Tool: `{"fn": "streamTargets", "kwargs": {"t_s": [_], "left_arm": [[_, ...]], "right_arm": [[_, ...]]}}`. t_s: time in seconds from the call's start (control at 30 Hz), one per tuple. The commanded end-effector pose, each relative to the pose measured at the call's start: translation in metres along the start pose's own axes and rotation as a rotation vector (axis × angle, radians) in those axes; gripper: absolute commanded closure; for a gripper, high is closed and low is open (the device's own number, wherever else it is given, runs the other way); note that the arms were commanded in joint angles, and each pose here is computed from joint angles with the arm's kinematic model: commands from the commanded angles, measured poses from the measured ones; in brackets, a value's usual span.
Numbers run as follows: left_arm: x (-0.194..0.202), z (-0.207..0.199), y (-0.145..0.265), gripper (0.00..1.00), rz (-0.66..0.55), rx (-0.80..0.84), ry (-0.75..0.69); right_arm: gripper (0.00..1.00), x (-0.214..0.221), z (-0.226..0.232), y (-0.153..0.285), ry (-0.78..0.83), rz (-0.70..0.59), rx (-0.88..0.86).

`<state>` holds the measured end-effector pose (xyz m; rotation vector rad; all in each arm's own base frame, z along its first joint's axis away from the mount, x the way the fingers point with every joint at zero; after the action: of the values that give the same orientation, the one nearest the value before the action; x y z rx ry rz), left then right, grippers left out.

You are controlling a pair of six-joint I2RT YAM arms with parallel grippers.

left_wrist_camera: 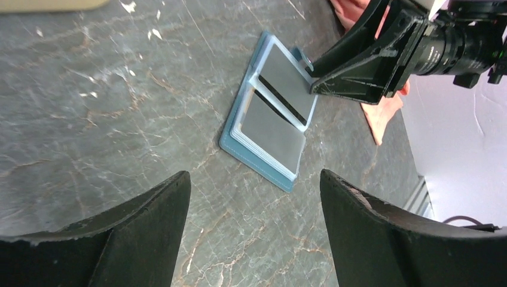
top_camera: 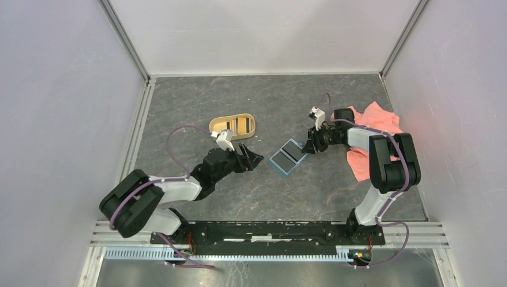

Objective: Put the credit cards into the card holder
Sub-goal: Turn over the card slot in the card holder.

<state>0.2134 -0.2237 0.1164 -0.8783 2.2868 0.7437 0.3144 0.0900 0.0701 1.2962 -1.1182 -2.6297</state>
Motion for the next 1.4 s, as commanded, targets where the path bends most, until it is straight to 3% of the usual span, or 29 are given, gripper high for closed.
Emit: {"fn": "streamTargets", "kwargs": {"t_s": [0.0, 0.3, 0.63, 0.9, 1.17, 1.2, 1.23, 1.37], "left_arm": [[-0.006, -0.027, -0.011, 0.16, 0.006, 0.147, 0.082], [0.006, -0.027, -0.020, 0.16, 0.056, 0.136, 0.104], [0.012, -0.031, -0.037, 0.16, 0.121, 0.114, 0.075], [0.012, -0.041, -0.041, 0.16, 0.102, 0.135, 0.045], [0.001, -0.055, -0.009, 0.14, 0.008, 0.144, -0.042], [-0.004, -0.058, -0.003, 0.12, -0.018, 0.147, -0.066], [-0.009, -0.060, 0.003, 0.03, -0.038, 0.149, -0.097], [-0.037, -0.070, 0.035, 0.00, -0.153, 0.143, -0.180]], "right_arm": [[0.55, -0.014, -0.004, 0.003, 0.038, -0.025, 0.006], [0.57, -0.021, 0.004, 0.008, 0.067, -0.059, -0.023], [0.73, -0.018, 0.006, 0.004, 0.062, -0.046, -0.068], [0.75, -0.017, 0.008, 0.005, 0.105, -0.052, -0.080], [0.76, -0.014, 0.024, 0.009, 0.170, -0.076, -0.185], [0.76, -0.015, 0.025, 0.010, 0.181, -0.076, -0.187], [0.76, -0.016, 0.026, 0.010, 0.191, -0.075, -0.189], [0.76, -0.019, 0.027, 0.010, 0.190, -0.073, -0.195]]}}
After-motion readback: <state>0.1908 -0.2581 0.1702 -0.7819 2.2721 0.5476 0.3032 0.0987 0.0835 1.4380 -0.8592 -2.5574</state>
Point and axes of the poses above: each gripper's point midway between its finger pads, its own y axis back along the fingers, its own z axis along the line the jaws close on, x = y × z, the point moved 7 cm from there along y, back along the fingers
